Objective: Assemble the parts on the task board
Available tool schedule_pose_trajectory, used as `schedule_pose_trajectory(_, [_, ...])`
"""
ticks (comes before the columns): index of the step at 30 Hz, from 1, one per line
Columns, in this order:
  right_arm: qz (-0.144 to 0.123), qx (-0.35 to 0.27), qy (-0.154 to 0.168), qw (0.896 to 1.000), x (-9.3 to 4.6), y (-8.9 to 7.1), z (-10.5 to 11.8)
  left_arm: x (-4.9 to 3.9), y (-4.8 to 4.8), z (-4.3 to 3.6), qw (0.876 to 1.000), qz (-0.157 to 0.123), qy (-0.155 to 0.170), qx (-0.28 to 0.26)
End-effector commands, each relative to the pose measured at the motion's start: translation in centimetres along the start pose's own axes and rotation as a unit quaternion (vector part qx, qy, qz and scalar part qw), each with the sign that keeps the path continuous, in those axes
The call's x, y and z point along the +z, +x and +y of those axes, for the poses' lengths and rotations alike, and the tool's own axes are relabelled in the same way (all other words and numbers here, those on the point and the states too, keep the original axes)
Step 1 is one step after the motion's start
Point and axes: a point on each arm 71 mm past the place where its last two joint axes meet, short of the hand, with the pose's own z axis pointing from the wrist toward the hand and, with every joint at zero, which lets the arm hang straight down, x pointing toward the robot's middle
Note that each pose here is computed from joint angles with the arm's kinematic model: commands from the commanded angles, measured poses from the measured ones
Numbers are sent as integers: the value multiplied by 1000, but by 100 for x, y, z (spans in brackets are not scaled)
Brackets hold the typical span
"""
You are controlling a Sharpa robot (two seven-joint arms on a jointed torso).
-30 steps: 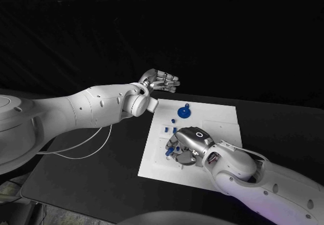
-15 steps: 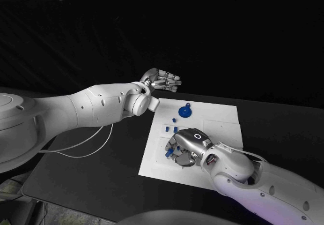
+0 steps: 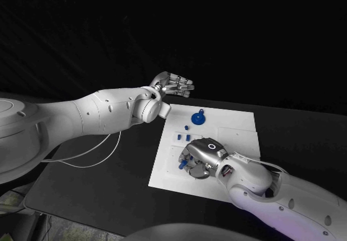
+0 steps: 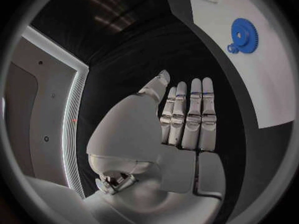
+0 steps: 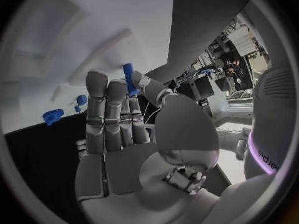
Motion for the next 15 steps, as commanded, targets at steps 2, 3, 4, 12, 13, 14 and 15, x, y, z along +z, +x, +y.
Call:
schedule_pose_trajectory(2, [18,-17,3,1000,-1,32,-6,4,17,-11,1000,7,4,-5])
schedule_pose_trajectory(3, [19,-18,3,1000,-1,35,-7,4,18,-11,1000,7,4,-5])
schedule_pose_trajectory(4, [20,-19,4,1000,0,37,-8,4,18,-11,1000,7,4,-5])
schedule_pose_trajectory(12, [30,-25,6,999,6,56,-5,7,21,-11,1000,7,4,-5])
schedule_pose_trajectory(13, [30,-26,6,999,8,57,-4,7,21,-11,1000,7,4,-5])
schedule_pose_trajectory(14, [31,-29,7,999,11,60,-3,7,22,-11,1000,8,4,-5])
schedule_pose_trajectory(15, [32,-32,8,999,15,62,-1,7,22,-11,1000,8,4,-5])
